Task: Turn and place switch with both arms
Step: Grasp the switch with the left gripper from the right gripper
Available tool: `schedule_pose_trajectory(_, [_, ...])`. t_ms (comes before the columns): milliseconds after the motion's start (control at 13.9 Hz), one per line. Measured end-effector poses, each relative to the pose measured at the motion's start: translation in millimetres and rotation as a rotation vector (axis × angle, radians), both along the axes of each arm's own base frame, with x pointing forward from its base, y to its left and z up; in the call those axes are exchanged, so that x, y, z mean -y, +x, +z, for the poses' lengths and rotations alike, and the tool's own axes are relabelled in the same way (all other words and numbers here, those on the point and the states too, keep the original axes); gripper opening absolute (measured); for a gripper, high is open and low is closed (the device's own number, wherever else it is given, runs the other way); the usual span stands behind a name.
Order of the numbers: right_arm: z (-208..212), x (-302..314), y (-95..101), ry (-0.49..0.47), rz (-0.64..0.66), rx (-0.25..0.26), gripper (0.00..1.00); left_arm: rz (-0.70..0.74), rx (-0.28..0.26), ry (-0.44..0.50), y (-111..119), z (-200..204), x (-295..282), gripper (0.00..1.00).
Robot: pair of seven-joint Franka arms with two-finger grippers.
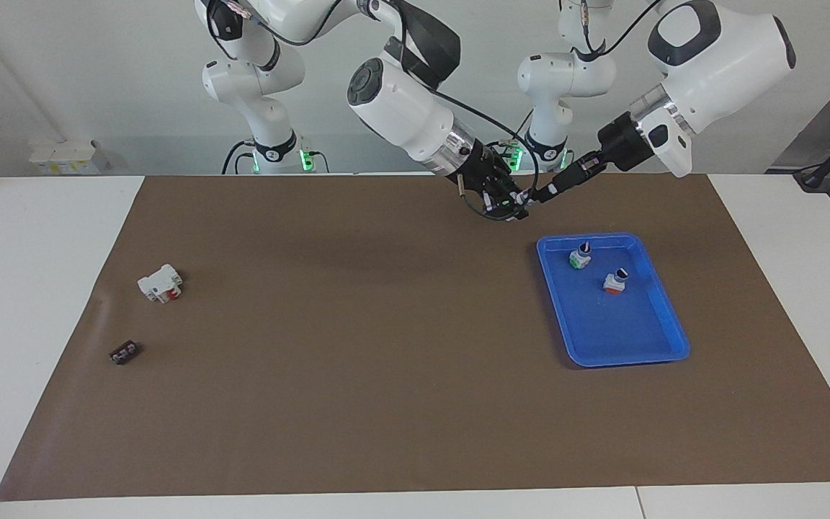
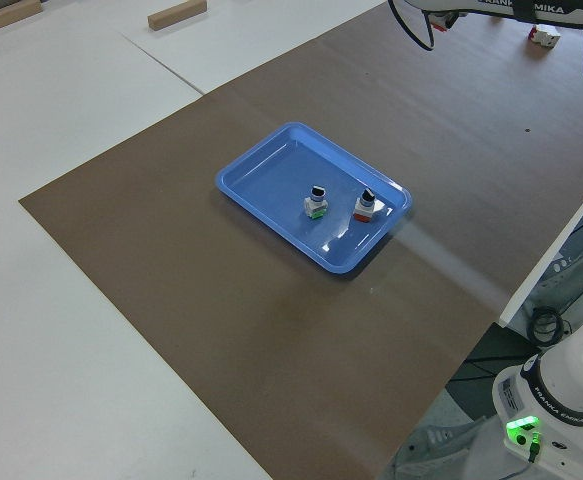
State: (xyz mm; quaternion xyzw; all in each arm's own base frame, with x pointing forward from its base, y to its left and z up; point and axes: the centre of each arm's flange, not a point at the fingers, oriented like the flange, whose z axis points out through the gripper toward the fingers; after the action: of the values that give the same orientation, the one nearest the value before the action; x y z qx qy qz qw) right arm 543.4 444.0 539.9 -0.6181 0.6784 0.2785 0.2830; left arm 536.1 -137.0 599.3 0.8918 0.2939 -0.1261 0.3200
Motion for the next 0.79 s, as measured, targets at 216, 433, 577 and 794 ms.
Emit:
schedule_pose_trajectory(216, [-0.3, 0.2, 0.1, 0.0, 0.0, 0.0, 0.41, -0.019, -0.004, 0.001, -3.1, -2.7, 11.0, 0.25])
schedule_pose_trajectory(433, [-1.0, 0.9, 0.7, -0.001, -0.002, -0.001, 0.41, -0.016, -0.006, 0.001, -3.3, -4.5, 10.1, 0.21])
schedule_pose_trajectory(577, [-0.7, 0.4, 0.3, -0.001, -0.001, -0.001, 0.41, -0.01, -0.007, -0.004, -2.6, -4.9, 7.9, 0.14])
schedule_pose_trajectory(794, [-0.5, 0.4, 0.3, 0.0, -0.001, 0.0, 0.41, -0.021, 0.003, -0.006, -2.6, -4.7, 7.5, 0.1])
